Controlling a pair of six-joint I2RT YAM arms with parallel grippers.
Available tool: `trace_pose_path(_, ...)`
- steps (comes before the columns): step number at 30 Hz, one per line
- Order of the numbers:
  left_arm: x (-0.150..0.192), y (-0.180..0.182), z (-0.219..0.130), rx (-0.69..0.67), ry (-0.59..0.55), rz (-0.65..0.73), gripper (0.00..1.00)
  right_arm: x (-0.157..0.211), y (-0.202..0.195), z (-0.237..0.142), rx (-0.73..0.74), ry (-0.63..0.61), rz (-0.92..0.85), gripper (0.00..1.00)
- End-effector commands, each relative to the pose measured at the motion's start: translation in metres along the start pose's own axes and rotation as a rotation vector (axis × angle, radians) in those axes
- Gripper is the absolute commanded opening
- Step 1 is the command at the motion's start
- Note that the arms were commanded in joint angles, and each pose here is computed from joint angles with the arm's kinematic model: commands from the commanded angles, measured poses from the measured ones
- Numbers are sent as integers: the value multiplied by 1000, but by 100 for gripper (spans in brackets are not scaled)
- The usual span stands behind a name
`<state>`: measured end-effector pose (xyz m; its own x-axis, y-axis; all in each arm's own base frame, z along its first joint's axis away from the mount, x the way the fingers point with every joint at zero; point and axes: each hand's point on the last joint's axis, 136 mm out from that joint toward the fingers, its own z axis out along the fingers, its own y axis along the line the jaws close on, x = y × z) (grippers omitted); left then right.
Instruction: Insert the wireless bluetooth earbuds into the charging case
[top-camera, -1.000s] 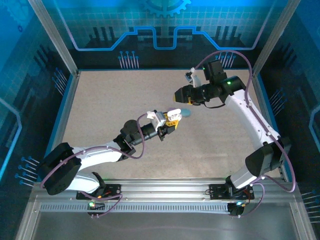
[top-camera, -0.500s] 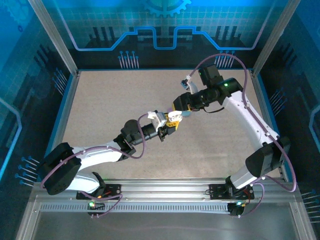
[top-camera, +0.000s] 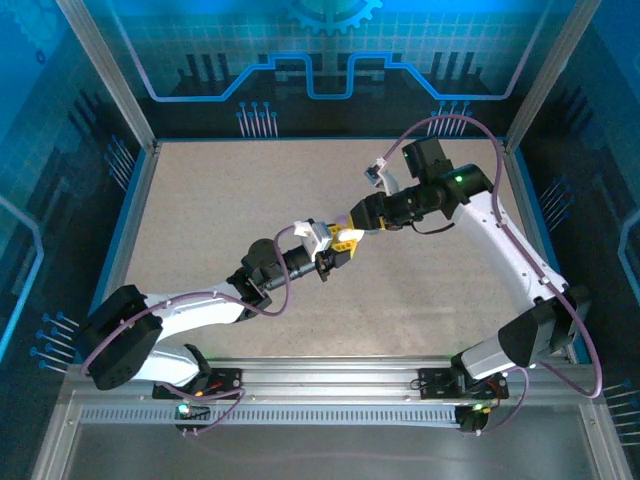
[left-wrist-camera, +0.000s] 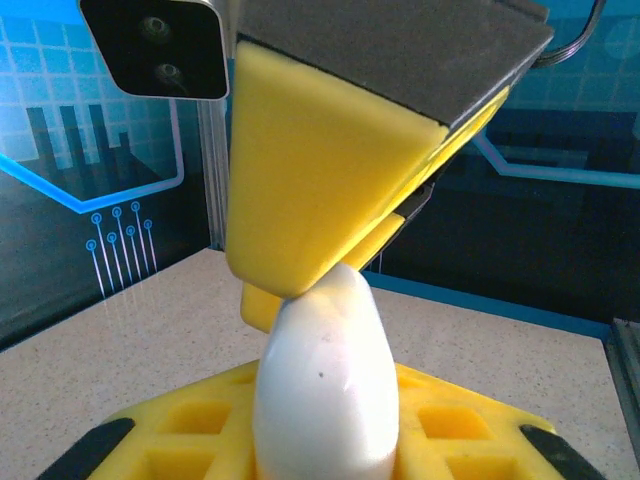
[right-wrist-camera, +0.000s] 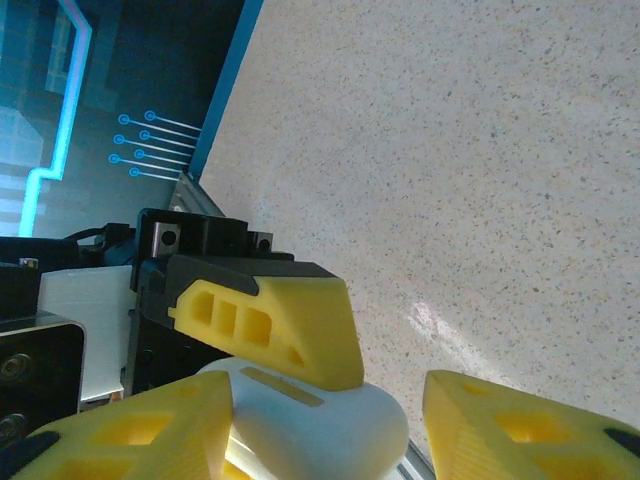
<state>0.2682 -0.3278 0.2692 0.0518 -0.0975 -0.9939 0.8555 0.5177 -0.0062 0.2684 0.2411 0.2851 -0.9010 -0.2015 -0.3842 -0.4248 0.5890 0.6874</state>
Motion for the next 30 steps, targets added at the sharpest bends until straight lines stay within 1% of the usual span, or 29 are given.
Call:
trace_pose_path(1,-23,5,2,-18,-64,-9,28,-8,-4,-18,54,-88,-10,55)
trace_pose_path(3,-11,8,1,-32,-21,-41,28,-18,-19,-30,137,-176,7,56)
trace_pose_path(6,20,15,-1,-71,83,-130,28,-26,-55,-45,289,-314,25,57)
trace_pose_path(8,42,18,-3,-92,151,-224,29,-22,-90,-57,447,-393,70,57)
trace_pose_path(9,54,19,-4,-102,193,-292,29,-15,-112,-64,530,-423,119,57)
trace_pose_path(10,65,21,-5,-115,234,-356,29,-10,-126,-67,567,-434,160,58)
trace_pose_path(11,79,24,-6,-134,288,-443,29,-3,-139,-69,577,-437,208,58)
trace_pose_path(15,127,29,-3,-168,494,-749,28,15,-168,-59,496,-398,377,58)
trace_pose_path(18,155,33,2,-196,596,-890,28,20,-178,-51,464,-364,433,57)
trace_pose_path(20,165,32,7,-180,639,-961,28,22,-182,-46,454,-343,446,57)
trace_pose_path(22,178,36,6,-223,692,-1017,28,23,-184,-41,447,-327,452,57)
trace_pose_path(26,204,45,-1,-325,787,-1079,28,29,-194,-36,471,-302,475,56)
trace_pose_path(30,222,52,-13,-407,863,-1124,30,34,-201,-38,503,-314,486,56)
